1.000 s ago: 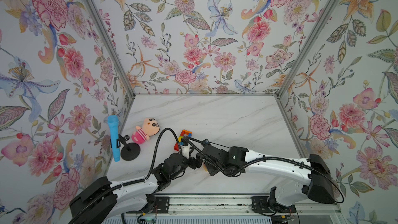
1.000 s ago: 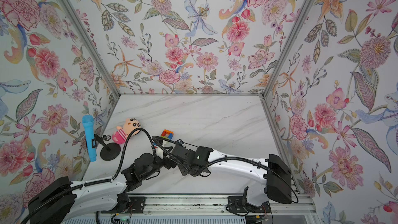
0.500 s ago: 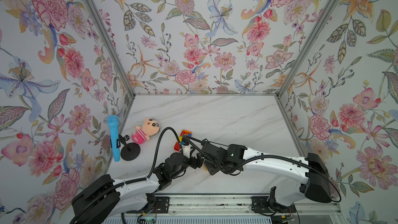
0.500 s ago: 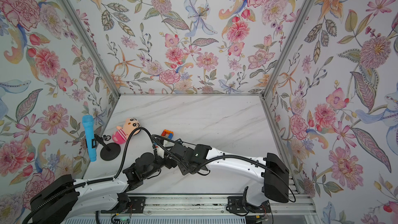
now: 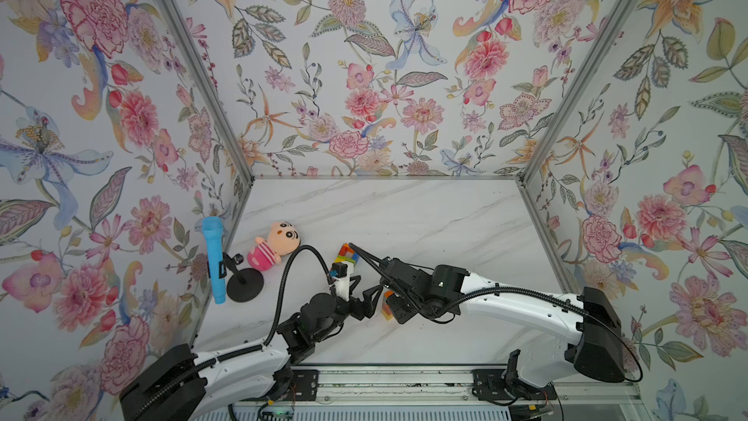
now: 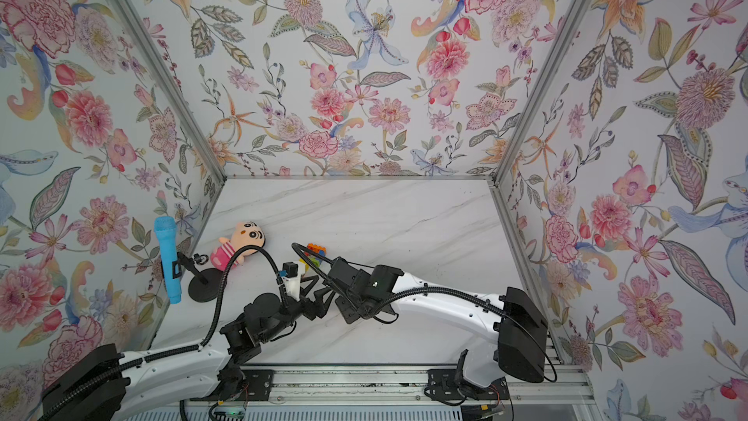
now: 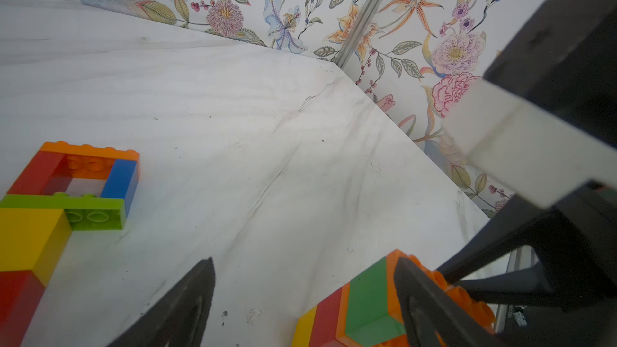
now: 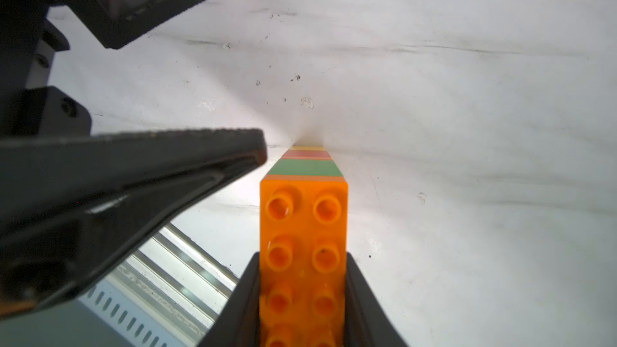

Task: Assemble the letter p with lego
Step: Assemble the lego brick with the lego brick, then place the lego brick at the center of the board.

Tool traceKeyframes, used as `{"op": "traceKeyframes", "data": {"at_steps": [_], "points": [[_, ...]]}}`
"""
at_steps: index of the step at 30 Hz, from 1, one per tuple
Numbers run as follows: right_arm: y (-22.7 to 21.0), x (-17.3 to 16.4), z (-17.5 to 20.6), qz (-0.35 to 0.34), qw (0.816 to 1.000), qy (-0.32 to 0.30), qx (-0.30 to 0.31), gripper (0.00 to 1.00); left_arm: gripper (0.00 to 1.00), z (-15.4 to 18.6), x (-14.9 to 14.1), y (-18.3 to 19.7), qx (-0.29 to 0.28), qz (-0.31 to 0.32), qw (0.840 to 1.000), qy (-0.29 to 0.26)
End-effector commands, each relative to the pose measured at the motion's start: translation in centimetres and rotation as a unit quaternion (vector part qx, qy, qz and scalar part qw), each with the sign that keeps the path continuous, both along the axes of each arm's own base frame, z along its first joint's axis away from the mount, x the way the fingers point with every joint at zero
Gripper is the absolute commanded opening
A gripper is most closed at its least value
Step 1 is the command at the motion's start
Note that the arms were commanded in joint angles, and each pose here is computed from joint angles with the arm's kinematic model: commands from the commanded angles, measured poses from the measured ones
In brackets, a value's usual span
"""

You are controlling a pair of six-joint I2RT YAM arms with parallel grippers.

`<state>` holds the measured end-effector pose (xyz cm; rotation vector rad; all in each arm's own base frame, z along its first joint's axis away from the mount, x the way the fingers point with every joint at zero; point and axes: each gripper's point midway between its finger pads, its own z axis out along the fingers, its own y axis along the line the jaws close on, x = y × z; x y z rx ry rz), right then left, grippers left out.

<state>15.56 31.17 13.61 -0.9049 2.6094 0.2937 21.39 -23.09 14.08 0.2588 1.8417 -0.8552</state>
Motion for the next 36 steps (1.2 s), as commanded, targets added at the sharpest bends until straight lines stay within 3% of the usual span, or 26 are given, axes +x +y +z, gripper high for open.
{"op": "traceKeyframes", "data": {"at_steps": [1, 5, 13, 28, 36], "points": [[-1.0, -0.6, -0.6, 0.021, 1.000, 0.013, -0.011, 0.18, 0.89, -1.2, -0.2, 1.2, 0.046, 0.013, 0.999, -0.013], [-0.6, -0.5, -0.2, 0.032, 0.999, 0.022, 0.015, 0.18, 0.87, -3.2, -0.9, 1.0, 0.122, -0.018, 0.992, -0.013], [-0.8, -0.1, 0.1, 0.040, 0.998, 0.037, 0.039, 0.18, 0.81, -6.6, -3.8, -1.5, 0.207, -0.112, 0.971, -0.029], [-0.8, 0.1, -0.2, 0.042, 0.996, 0.055, 0.058, 0.18, 0.81, -7.9, -4.3, -6.0, 0.211, -0.176, 0.961, -0.034], [-1.2, 0.1, -0.4, 0.045, 0.994, 0.068, 0.066, 0.18, 0.64, -8.3, -4.5, -6.5, 0.212, -0.190, 0.958, -0.036]]}}
